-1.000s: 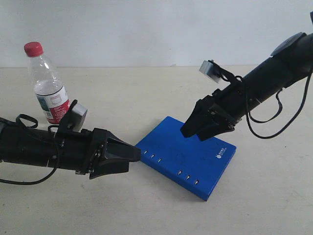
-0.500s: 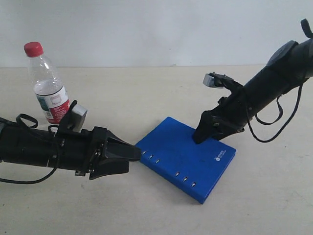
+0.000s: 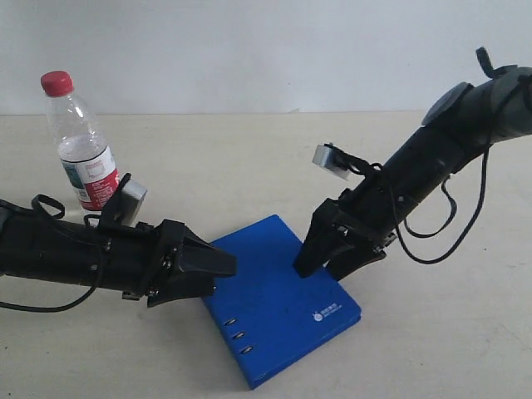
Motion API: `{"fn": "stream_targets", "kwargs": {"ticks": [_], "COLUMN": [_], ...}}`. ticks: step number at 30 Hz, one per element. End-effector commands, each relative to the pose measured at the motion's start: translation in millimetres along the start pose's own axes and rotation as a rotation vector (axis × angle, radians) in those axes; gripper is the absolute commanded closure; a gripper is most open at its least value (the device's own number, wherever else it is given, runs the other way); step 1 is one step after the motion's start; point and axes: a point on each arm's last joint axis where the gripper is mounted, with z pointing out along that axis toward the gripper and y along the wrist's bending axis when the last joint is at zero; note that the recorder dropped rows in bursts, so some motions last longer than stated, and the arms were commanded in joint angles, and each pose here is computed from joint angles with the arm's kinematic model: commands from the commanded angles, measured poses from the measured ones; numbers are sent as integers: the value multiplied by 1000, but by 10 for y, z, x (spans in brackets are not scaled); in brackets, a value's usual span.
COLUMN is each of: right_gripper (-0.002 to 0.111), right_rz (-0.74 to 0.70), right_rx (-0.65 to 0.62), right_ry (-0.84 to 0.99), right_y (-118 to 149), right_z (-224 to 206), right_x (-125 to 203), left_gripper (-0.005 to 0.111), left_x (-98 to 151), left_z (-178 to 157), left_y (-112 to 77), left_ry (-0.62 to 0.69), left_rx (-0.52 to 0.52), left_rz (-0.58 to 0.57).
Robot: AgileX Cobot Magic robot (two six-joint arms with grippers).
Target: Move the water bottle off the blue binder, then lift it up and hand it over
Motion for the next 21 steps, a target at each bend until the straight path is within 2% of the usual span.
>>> {"fn": "stream_targets", "kwargs": {"ticks": [1,4,6,10,13,17,21], "right_gripper": [40,40,44,74,90,87,82], "right_rz": [-81,-119,-119,-136,-135,-120,-154], "right_rx": [-38,-73,-87,-90,-109,-145,-150], "right_ry": [47,30,17,15,-9,-57,-51], "right_y": [203,306,331,339,357,398,441], "right_z": [185,262,275,280,279,268,311], "right_x": [-28,-66,-82,-85,-105,-147,-151], "left_gripper": [46,46,46,46,46,46,46], "left_x": [-7,-13,-14,-14,-14,-11,1], "left_z": [11,8,8,8,8,9,10], "left_y": [27,67,75,75,75,54,-36], "left_ry": [-3,-10,-11,-11,-11,-7,7], "left_rx": [-32,-75,-85,-85,-85,-61,37], "left_rz": [-45,-49,-47,-47,-47,-38,6]}}
